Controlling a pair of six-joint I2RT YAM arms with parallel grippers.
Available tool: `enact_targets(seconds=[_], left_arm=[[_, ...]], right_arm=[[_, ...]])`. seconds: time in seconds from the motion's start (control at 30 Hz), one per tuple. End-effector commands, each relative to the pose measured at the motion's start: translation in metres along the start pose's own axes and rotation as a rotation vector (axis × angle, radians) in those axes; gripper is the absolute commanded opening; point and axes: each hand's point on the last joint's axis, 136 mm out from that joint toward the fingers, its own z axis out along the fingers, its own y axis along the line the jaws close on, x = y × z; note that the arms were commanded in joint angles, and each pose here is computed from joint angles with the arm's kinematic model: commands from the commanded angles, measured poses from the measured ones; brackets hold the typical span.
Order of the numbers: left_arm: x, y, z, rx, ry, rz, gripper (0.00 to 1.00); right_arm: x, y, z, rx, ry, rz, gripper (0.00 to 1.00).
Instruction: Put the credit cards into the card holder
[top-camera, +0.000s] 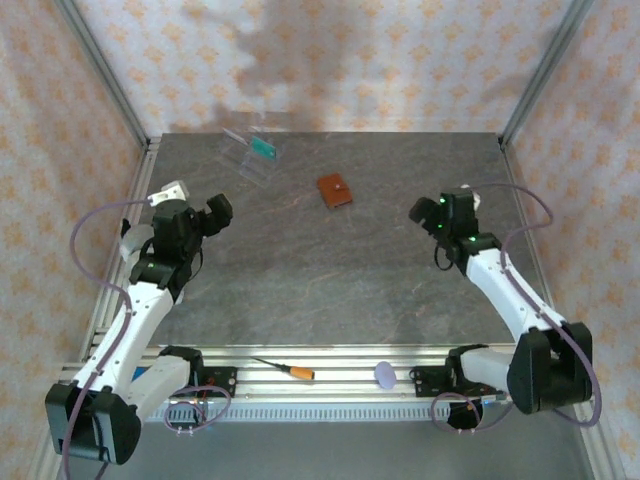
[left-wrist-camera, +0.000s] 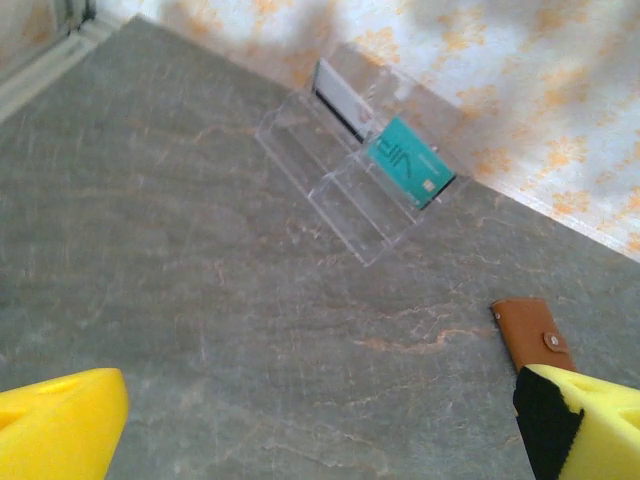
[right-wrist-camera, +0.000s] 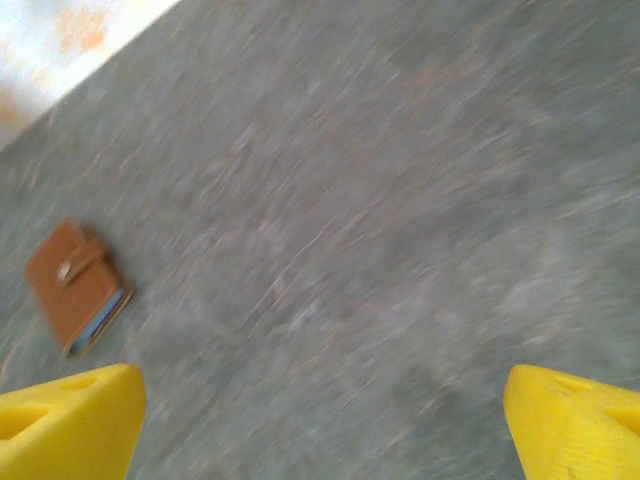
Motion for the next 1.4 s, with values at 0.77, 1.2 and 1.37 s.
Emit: enact_targets(seconds=[0.77, 1.2, 1.37], left_arm=[[0.026, -0.061, 0.162, -0.020, 0.333, -0.145, 0.56], [0.071, -0.055, 0.255, -0.143, 0.438, -0.161, 0.53], [0.086, -0.054, 0.262, -0.167, 0.505, -0.154, 0.55]], right_arm=[[-0.002, 0.090, 0.034, -0.241, 0.063, -0.057, 0.89], [0.005, 0.071, 0.022, -0.198, 0.059, -0.072, 0.89], [0.007, 0.071, 0.020, -0.193, 0.073, -0.084, 0.89]])
